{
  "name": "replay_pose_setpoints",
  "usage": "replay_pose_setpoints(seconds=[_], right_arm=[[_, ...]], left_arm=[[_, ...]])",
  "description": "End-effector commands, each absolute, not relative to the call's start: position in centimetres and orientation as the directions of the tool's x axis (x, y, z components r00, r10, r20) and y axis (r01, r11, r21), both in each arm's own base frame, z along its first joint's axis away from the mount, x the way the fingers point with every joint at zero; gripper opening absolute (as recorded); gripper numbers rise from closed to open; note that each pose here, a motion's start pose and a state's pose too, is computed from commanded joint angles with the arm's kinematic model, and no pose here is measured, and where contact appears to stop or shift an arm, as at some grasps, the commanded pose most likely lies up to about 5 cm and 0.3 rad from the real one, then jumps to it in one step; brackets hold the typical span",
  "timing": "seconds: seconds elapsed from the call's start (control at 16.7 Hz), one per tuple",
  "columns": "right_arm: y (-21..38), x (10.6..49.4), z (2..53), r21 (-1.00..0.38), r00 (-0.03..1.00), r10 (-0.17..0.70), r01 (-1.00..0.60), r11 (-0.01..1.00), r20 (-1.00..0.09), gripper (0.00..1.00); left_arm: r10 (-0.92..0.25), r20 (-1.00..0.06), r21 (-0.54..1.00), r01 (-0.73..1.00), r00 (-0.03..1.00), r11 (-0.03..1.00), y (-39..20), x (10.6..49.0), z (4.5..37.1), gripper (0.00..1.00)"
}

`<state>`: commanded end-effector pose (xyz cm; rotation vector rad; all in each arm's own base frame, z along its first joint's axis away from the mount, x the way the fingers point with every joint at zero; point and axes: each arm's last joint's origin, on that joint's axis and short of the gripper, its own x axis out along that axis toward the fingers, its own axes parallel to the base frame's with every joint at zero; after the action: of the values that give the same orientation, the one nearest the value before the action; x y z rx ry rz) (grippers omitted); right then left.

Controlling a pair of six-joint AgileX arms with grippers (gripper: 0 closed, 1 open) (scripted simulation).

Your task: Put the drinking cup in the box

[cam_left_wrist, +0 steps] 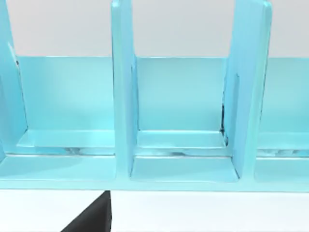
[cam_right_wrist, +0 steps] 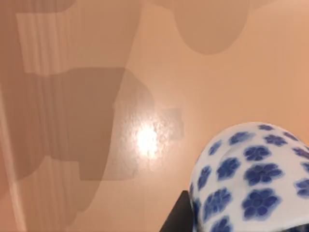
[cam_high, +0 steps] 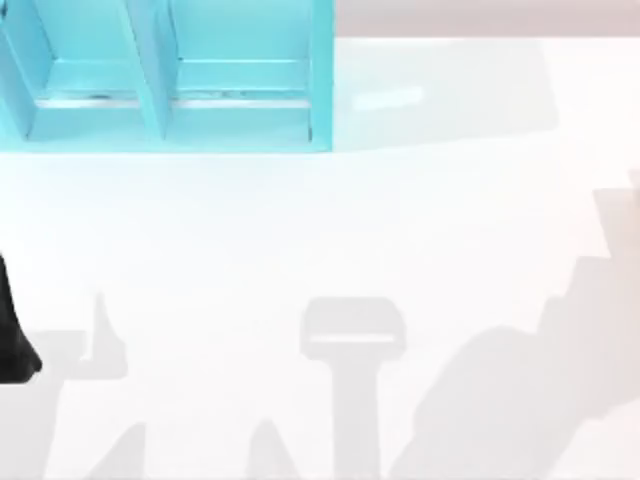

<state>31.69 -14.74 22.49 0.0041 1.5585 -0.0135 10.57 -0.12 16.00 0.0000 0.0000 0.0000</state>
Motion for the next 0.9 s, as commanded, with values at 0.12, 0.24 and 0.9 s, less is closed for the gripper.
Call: replay_pose_setpoints(seconds=[0.12, 0.24, 0.9], right_arm=[[-14.74, 31.65, 21.68, -0.005, 0.008, -0.005, 0.01, 1.0, -1.0, 0.0], [-14.74, 31.65, 21.67, -0.005, 0.008, -0.005, 0.01, 1.0, -1.0, 0.0], [-14.74, 31.65, 21.67, -0.005, 0.008, -0.005, 0.01, 1.0, -1.0, 0.75]], left_arm=[[0.0, 0.0, 0.0, 0.0, 1.0, 1.0, -0.12, 10.57, 16.0, 1.0], [0.0, 0.0, 0.0, 0.0, 1.0, 1.0, -0.12, 10.57, 16.0, 1.0], [0.0, 0.0, 0.0, 0.0, 1.0, 1.0, -0.12, 10.57, 16.0, 1.0]])
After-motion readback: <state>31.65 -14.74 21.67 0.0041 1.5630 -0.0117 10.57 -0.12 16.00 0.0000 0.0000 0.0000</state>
